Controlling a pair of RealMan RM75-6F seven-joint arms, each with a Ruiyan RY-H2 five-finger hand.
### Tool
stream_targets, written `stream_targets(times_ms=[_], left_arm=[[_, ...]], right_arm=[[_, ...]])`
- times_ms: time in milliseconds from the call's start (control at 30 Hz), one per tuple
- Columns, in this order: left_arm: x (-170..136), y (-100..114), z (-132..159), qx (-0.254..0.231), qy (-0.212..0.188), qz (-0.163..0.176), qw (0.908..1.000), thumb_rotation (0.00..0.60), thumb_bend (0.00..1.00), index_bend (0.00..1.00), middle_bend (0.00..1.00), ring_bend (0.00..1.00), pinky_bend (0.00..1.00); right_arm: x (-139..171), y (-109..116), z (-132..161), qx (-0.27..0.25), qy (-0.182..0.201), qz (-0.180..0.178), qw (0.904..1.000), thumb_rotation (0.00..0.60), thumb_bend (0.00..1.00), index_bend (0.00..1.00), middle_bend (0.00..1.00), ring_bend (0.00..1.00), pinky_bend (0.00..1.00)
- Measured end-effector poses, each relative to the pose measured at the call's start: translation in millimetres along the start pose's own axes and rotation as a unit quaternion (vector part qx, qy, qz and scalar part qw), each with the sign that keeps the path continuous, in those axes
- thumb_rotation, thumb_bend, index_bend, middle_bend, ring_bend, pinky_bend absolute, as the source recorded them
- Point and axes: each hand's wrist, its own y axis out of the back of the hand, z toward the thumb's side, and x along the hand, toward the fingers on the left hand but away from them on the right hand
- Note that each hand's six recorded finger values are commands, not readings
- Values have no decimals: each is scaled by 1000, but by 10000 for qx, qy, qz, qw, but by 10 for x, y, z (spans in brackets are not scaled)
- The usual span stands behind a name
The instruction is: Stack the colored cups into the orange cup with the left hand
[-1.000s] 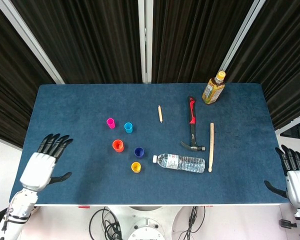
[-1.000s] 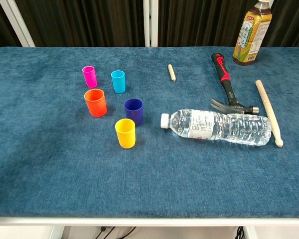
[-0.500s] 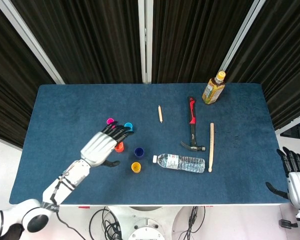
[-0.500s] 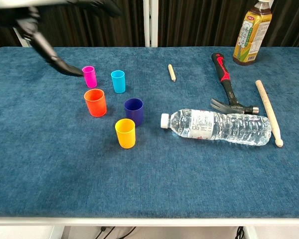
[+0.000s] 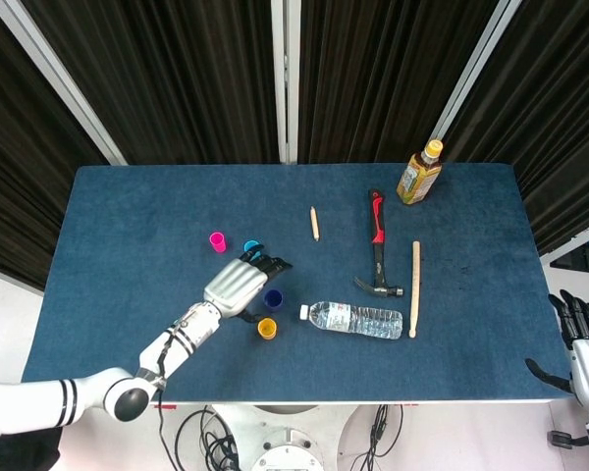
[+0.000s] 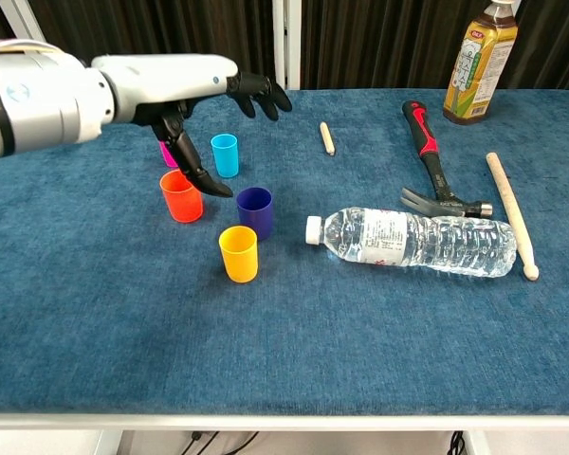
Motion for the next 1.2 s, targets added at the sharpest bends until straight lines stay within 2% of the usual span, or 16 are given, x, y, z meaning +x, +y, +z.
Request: stream_targets(times_ms=[200,433,833,1200], left_arm=[[120,-159,-22,-159,74,-53,9998,600,172,235,228,238,0],[237,-288,-44,-64,-9,39,10000,600,172,297,286,292,9],[335,-441,-93,-80,-37,15,10000,600,175,345,325,350,23],[412,-552,-124,222,-71,23,9997,600,189,403,376,424,52]], right_arm=[[-6,-3,-41,-33,-52,23,10000,600,93,0,0,0,0],[-7,-21,-83,-20,-90,76,9999,600,92,0,0,0,0],[-17,-35,-108,-31,-97,99,9999,600,93,0,0,0,0],[-5,-50,-172,-40,-163,121,9998,600,93,0,0,0,0]])
